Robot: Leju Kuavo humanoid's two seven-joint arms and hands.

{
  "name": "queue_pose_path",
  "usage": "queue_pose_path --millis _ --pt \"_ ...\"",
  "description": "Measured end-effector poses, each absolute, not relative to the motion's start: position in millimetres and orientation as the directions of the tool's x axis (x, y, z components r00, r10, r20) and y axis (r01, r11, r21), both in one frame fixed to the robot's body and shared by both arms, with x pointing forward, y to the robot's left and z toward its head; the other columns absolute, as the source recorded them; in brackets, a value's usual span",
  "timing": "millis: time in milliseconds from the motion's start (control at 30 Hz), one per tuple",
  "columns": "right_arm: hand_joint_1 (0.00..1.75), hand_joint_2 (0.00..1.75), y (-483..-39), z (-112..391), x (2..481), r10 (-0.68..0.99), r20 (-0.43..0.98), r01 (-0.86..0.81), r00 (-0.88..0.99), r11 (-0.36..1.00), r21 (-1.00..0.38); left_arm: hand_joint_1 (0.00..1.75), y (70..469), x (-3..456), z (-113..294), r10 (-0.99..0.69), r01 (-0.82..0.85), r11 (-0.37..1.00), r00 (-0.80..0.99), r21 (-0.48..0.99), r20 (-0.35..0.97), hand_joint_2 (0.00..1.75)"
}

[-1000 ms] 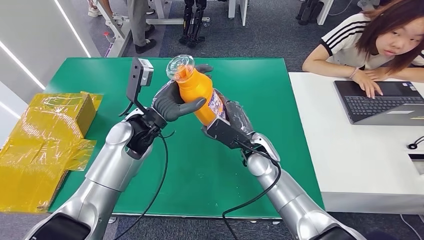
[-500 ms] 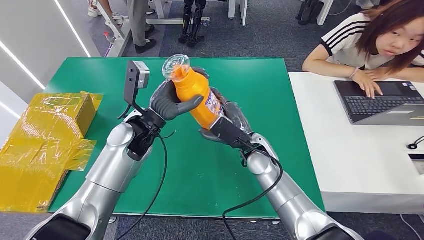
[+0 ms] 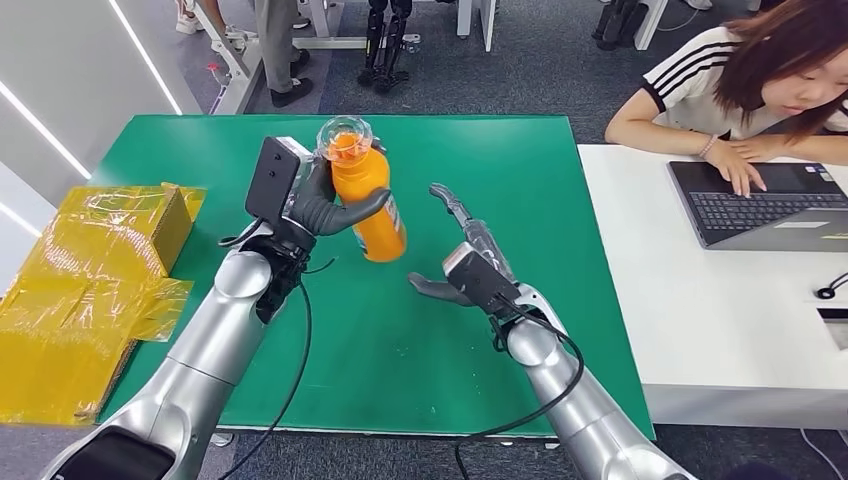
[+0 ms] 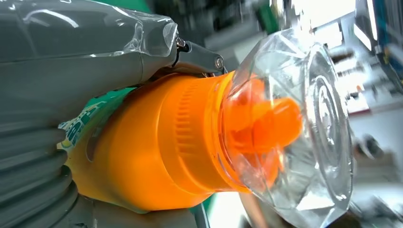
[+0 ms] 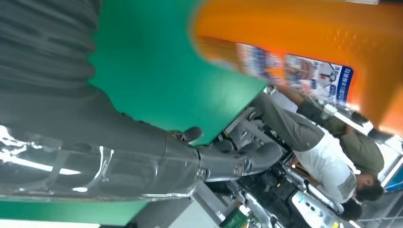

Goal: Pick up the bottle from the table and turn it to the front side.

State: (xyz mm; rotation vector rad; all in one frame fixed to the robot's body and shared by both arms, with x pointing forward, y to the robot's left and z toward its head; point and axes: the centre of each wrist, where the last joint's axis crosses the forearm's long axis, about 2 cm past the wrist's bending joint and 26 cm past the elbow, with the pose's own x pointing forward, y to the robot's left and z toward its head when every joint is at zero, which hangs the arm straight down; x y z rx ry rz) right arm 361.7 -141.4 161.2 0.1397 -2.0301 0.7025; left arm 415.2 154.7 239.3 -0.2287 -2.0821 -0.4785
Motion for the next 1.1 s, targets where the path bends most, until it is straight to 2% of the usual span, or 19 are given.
queue_pose_path --millis 100,200,500,567,700,867,1100 --pt "0.00 1.75 -153.2 150.5 340.5 0.148 0.819 -0.365 -0.554 0.841 -0.399 1.75 165.3 421.4 242.0 -0.249 0.164 0.888 -0.612 0.429 0.751 1.75" --pt "0.00 1.75 -167.7 145.6 319.6 0.116 0.813 -0.359 -0.571 0.855 -0.375 1.75 174.8 427.6 250.2 -0.457 -0.029 0.809 -0.659 0.587 0.597 1.75" --pt "0.00 1.75 -194.8 154.1 292.8 0.078 0.770 -0.324 -0.634 0.877 -0.355 1.75 194.1 437.8 270.1 -0.701 -0.301 0.609 -0.637 0.734 0.320 1.75" --pt "0.00 1.75 -200.6 155.1 286.5 0.079 0.755 -0.302 -0.651 0.885 -0.353 1.75 201.2 438.5 271.5 -0.784 -0.407 0.488 -0.594 0.772 0.182 1.75" --pt "0.00 1.75 -215.3 151.4 265.1 0.098 0.727 -0.248 -0.680 0.902 -0.353 1.75 226.9 438.3 264.3 -0.873 -0.588 0.148 -0.456 0.795 -0.174 1.75" --pt "0.00 1.75 -233.9 141.7 234.9 0.133 0.704 -0.177 -0.698 0.920 -0.349 1.75 270.1 431.5 240.6 -0.855 -0.611 -0.131 -0.329 0.781 -0.401 1.75" --pt "0.00 1.75 -256.7 142.8 201.3 0.142 0.689 -0.097 -0.711 0.950 -0.296 1.75 356.0 410.2 221.3 -0.824 -0.411 -0.404 -0.223 0.817 -0.520 1.75"
